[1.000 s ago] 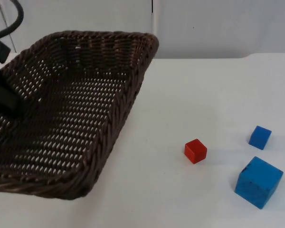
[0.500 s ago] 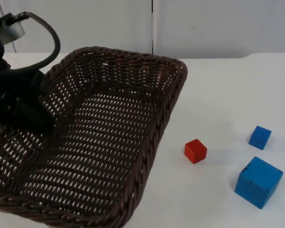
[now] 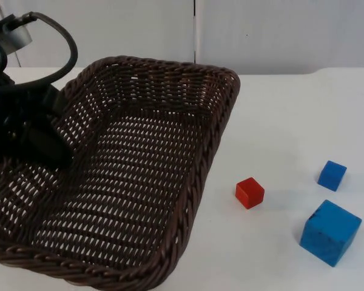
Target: Pick up the basket with the left hand and place the largest block into the basket with the right hand.
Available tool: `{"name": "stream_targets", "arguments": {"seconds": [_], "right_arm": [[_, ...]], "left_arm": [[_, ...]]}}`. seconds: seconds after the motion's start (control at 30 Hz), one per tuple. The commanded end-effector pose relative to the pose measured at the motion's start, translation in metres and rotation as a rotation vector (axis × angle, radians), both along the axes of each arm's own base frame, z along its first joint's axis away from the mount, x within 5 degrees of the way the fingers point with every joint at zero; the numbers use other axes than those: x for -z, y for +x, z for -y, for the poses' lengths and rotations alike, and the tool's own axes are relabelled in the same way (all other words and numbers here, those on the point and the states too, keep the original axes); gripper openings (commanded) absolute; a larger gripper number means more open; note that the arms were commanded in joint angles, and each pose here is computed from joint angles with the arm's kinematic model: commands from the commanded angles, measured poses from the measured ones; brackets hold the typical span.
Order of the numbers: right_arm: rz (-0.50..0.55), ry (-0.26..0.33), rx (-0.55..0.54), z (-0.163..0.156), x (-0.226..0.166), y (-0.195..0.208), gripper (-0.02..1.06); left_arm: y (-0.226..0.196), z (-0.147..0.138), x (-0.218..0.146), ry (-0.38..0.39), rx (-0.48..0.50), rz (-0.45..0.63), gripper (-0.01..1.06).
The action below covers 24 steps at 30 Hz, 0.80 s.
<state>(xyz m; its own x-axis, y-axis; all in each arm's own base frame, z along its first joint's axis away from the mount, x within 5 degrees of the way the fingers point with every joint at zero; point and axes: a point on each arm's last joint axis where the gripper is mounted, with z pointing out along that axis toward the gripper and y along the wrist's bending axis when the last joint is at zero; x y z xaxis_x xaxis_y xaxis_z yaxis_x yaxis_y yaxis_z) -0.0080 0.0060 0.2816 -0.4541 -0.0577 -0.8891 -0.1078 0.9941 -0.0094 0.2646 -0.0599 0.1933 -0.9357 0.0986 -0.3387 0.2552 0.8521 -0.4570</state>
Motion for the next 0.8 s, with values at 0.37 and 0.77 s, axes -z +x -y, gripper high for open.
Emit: {"name": "stream_targets", "arguments": {"seconds": [0.37,0.77], "right_arm": [[-0.088,0.025,-0.003,-0.003,-0.038,0.044,1.05],[-0.306,0.047,-0.03,-0.008,-0.043,0.126,1.05]], "left_arm": [[-0.001,0.004,-0.005,-0.043,-0.025,0.001,0.0],[-0.001,0.004,-0.005,-0.044,-0.025,0.001,0.0]]}}
